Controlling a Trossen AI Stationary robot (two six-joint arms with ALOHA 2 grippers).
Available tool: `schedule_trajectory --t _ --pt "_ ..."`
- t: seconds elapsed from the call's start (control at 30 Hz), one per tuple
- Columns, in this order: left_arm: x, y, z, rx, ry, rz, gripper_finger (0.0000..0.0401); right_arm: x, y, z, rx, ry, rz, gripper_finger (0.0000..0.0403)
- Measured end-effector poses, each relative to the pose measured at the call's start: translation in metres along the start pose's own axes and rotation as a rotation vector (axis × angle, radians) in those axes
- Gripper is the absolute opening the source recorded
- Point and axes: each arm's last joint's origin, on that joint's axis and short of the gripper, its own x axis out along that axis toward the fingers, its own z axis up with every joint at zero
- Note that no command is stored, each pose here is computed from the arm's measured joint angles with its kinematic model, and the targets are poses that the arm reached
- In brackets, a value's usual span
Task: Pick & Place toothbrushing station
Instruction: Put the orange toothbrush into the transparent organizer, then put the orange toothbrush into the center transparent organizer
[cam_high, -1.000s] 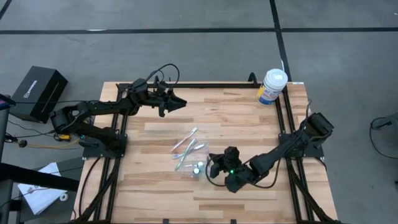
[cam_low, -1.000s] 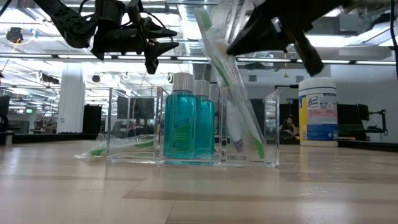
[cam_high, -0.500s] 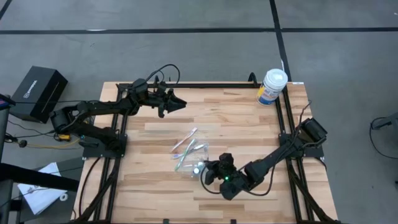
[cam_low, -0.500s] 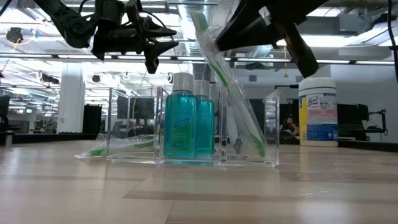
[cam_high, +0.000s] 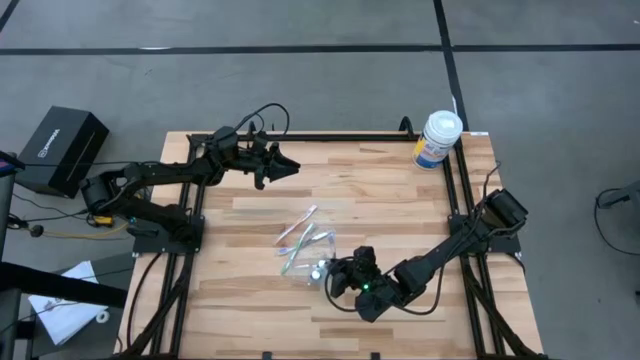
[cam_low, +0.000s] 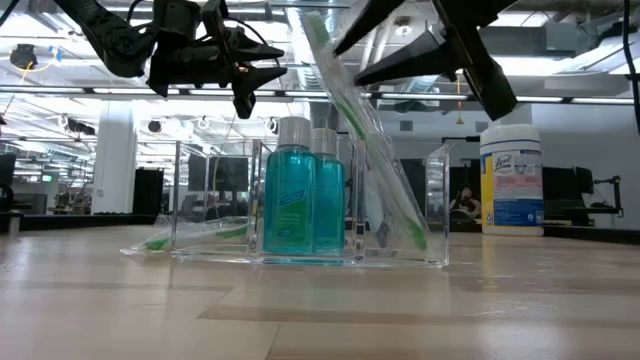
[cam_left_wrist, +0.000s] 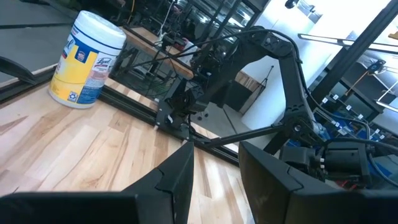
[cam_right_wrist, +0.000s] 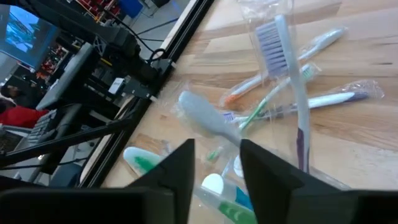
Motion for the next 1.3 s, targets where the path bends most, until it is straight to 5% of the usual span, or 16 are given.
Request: schedule_trajectory --t 0.4,0.83,1.3 --pt "0.0 0.0 0.0 -0.001 0.0 0.0 0.0122 -0.003 0.019 0.007 -0.025 0.0 0.024 0.022" --pt "0.0 0.0 0.0 -0.001 0.0 0.001 0.0122 -0.024 0.042 0.036 -0.088 -0.012 0.009 0.0205" --pt "0.0 -0.001 0.0 0.001 0.004 -0.019 0.0122 -0.066 0.062 0.125 -0.206 -0.213 0.05 0.0195"
